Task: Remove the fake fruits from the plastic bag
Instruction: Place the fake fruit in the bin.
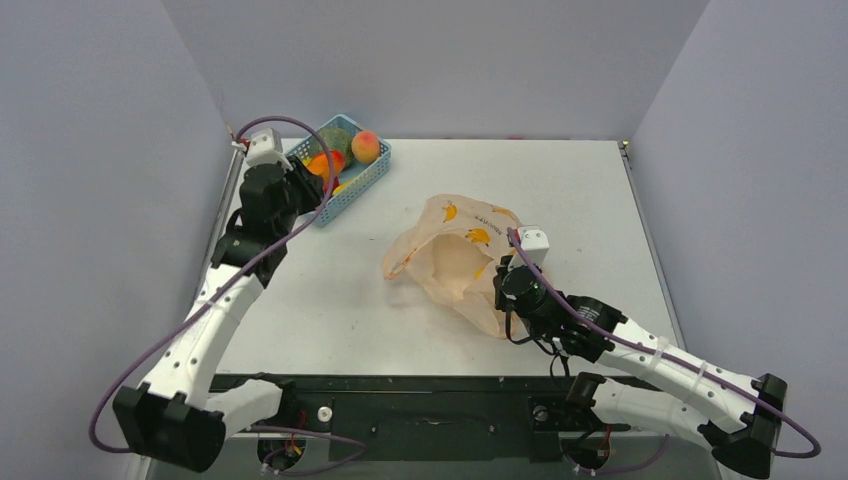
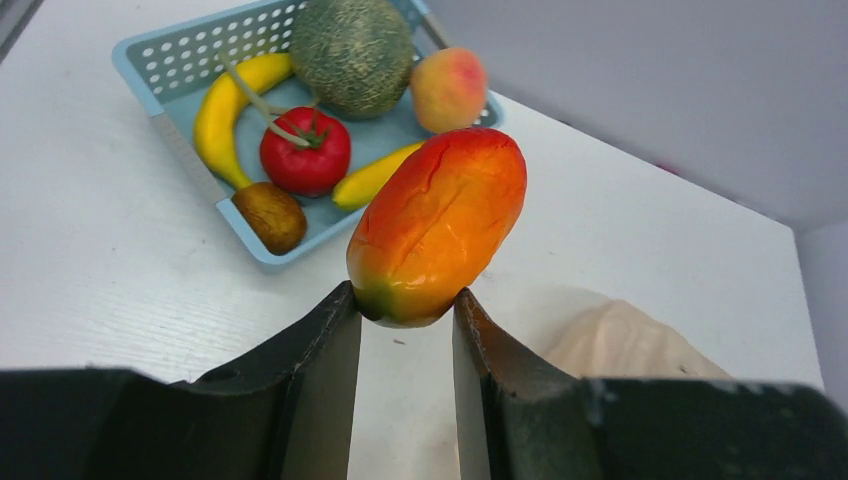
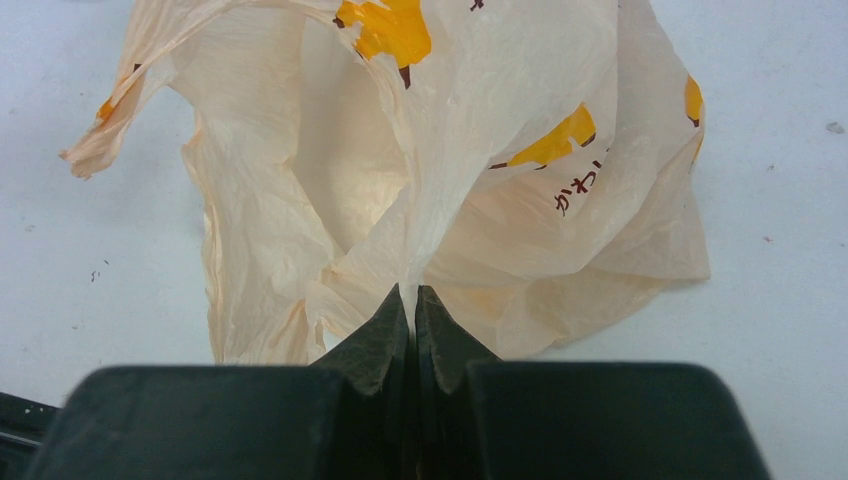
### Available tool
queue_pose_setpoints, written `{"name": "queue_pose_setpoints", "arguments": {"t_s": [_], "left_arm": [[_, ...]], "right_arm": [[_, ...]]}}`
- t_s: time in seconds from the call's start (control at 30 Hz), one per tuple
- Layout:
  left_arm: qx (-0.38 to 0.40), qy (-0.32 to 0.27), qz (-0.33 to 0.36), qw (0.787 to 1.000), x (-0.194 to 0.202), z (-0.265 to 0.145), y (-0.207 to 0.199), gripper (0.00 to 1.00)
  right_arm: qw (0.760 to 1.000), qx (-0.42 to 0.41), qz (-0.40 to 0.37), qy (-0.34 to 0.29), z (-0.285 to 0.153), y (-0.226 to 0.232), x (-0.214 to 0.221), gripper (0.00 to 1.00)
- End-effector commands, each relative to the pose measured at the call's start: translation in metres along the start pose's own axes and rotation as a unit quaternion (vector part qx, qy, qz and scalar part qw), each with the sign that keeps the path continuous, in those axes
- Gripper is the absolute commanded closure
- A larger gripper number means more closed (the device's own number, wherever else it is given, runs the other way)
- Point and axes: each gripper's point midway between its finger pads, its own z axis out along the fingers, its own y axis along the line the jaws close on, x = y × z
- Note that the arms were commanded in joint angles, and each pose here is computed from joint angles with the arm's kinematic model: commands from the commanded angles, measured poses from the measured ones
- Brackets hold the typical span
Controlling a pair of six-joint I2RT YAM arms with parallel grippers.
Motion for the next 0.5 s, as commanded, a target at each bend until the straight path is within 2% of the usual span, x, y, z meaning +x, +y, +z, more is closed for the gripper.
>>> {"name": "queue_pose_setpoints", "arguments": {"t_s": [0.0, 0.17, 0.23, 0.47], "left_arm": [[0.015, -0.04, -0.107, 0.993, -0.025, 0.057, 0.022, 1.0], [-0.013, -0.058, -0.181, 0.982, -0.033, 0.111, 0.077, 1.0], [-0.026, -0.039, -0.2, 0.979, -0.018, 0.14, 0.096, 1.0], [-0.053, 0.009, -0.199, 0.978, 0.008, 0.199, 0.121, 1.0]], "right_arm": [[1.0, -0.012, 0.006, -0.015, -0.002, 0.001, -0.007, 1.0], [0.999, -0.031, 0.012, -0.012, -0.004, 0.005, -0.004, 1.0], [0.999, -0.034, 0.012, -0.009, -0.004, 0.005, -0.002, 1.0], [0.999, -0.035, 0.016, -0.008, -0.004, -0.001, 0.0, 1.0]]}}
